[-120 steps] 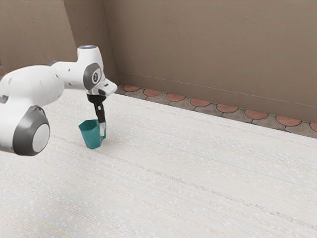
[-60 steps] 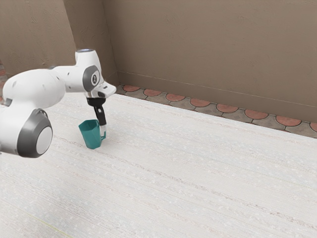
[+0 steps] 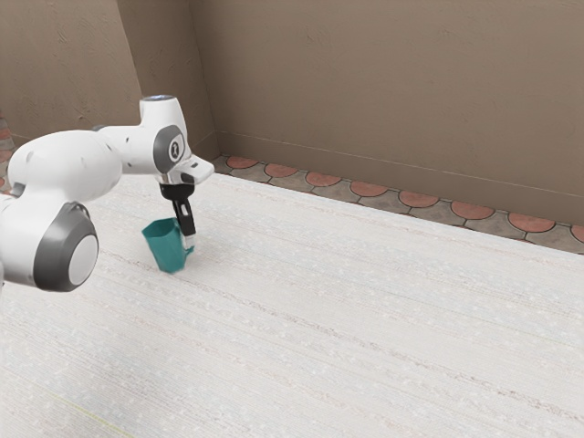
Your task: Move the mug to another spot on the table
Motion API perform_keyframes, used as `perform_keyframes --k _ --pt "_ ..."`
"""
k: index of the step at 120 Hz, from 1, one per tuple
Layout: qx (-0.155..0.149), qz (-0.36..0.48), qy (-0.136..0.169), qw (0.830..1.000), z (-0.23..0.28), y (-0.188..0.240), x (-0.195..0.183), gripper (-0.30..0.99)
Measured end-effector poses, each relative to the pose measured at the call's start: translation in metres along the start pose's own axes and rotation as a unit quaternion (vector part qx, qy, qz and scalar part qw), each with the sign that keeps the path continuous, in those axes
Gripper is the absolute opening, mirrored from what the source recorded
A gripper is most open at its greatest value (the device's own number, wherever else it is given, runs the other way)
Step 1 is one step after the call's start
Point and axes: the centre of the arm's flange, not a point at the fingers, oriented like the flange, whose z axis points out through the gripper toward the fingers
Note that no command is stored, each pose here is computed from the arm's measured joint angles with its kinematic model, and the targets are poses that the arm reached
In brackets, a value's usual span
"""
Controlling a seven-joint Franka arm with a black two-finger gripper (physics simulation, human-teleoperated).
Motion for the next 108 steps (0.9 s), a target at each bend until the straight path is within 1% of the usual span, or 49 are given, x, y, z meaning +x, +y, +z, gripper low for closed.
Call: perform_keyframes --k 7,49,68,91,108 --pt "0.000 -0.001 0.000 1.000 0.000 0.000 0.000 0.27" --pt "0.010 -0.008 -0.002 1.000 -0.006 -0.005 -0.005 0.06" --pt "0.014 -0.011 0.000 1.000 -0.012 -0.006 -0.005 0.03" --pt "0.035 -0.006 0.010 0.999 -0.038 -0.008 0.003 -0.01" --pt "0.038 0.000 0.015 0.999 -0.048 0.001 0.011 -0.03"
